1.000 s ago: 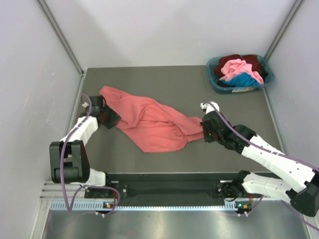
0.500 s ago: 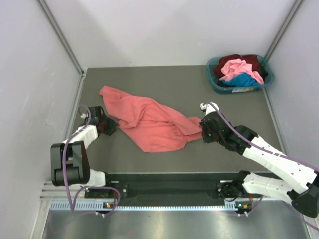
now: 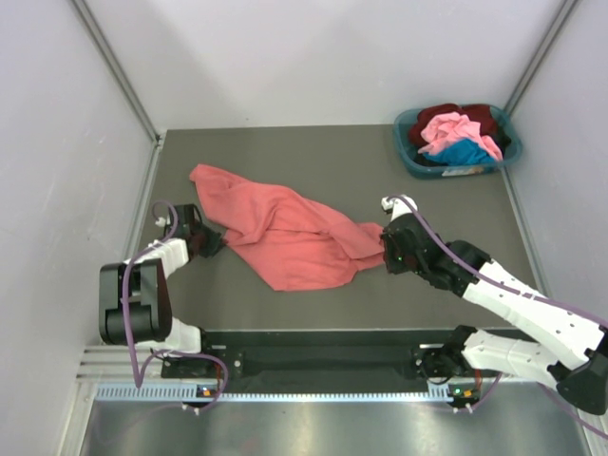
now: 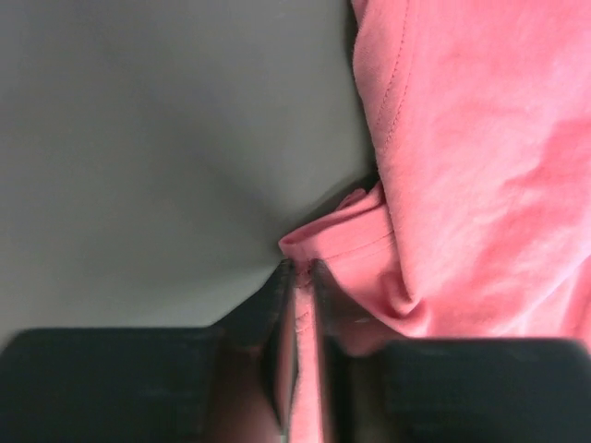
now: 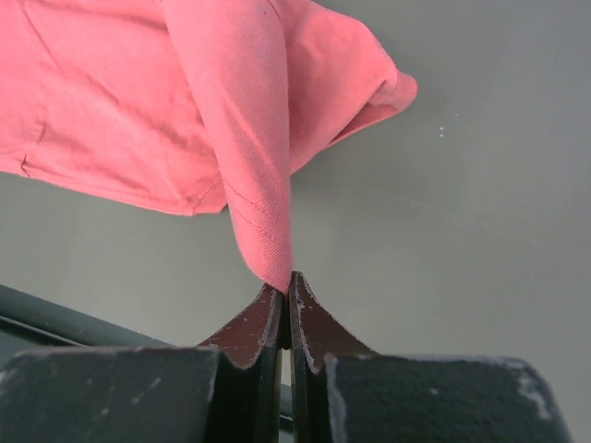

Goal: Fold and stack the t-shirts
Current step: Flatten the tshirt out

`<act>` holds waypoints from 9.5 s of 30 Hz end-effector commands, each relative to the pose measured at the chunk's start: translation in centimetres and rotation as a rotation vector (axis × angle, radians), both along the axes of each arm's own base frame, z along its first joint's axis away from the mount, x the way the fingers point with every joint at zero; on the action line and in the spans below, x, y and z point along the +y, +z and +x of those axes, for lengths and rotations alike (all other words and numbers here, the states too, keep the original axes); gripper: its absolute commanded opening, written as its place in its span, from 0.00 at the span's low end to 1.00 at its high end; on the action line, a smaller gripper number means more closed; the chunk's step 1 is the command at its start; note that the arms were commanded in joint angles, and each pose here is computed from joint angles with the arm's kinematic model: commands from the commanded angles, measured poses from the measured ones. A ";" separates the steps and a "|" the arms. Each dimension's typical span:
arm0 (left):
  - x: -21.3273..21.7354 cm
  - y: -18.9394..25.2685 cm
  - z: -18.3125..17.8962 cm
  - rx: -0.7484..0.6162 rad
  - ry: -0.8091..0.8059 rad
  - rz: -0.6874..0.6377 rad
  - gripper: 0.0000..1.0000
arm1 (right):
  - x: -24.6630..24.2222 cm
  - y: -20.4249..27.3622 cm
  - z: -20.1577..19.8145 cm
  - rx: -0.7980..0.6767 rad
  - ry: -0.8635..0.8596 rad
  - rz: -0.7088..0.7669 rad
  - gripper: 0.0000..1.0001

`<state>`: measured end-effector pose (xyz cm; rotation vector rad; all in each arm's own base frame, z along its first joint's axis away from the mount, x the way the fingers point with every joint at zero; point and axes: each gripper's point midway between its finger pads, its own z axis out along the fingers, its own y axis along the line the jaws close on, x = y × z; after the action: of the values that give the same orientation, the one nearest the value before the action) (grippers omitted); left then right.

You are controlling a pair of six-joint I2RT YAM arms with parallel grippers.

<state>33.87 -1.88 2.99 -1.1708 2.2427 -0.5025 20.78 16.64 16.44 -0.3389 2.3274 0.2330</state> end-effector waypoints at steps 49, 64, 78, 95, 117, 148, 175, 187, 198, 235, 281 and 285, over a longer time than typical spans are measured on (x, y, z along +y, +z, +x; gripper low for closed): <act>2.8 61.1 2.9 -1.159 0.084 0.254 0.00 | -10.0 52.4 5.0 -1.268 -0.277 0.296 0.00; 0.1 64.0 -14.4 -1.306 0.067 0.263 0.00 | -15.9 50.7 -14.0 -1.330 -0.067 0.646 0.00; 1.6 55.0 -2.2 -0.969 -0.010 0.304 0.00 | -9.7 43.6 2.5 -1.014 -0.146 0.207 0.00; 5.3 52.3 14.0 -0.977 0.068 0.331 0.00 | -4.0 49.1 18.3 -1.173 -0.158 0.212 0.00; 3.2 61.1 -7.4 -1.195 0.120 0.418 0.00 | -14.3 50.9 -5.1 -1.256 -0.186 0.312 0.00; 6.7 56.4 18.0 -1.203 0.072 0.208 0.00 | -7.0 52.4 22.1 -1.308 -0.121 0.422 0.00; 10.3 29.1 2.7 -0.501 0.153 0.499 0.00 | -3.2 15.3 7.3 -0.367 0.131 0.280 0.00; 8.1 18.9 -5.1 -0.272 0.178 0.377 0.00 | -6.3 5.8 -0.5 0.049 -0.057 0.233 0.00; 10.2 15.8 -9.0 -0.146 0.336 0.434 0.00 | -7.1 2.2 -1.8 0.178 -0.149 0.201 0.00; 14.0 19.5 -15.6 -0.011 0.606 0.646 0.00 | -11.6 8.1 -4.2 0.074 -0.344 0.067 0.00; 12.8 17.6 -11.1 -0.066 0.390 0.647 0.00 | -14.9 14.2 2.0 -0.119 -0.476 -0.551 0.00; 13.4 20.0 -10.7 -0.091 0.382 0.702 0.00 | -12.7 14.7 2.0 -0.133 -0.342 -0.441 0.00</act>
<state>23.52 9.66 19.94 -1.1506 1.8724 0.2362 26.05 6.21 30.63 -0.0613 2.1956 -0.4105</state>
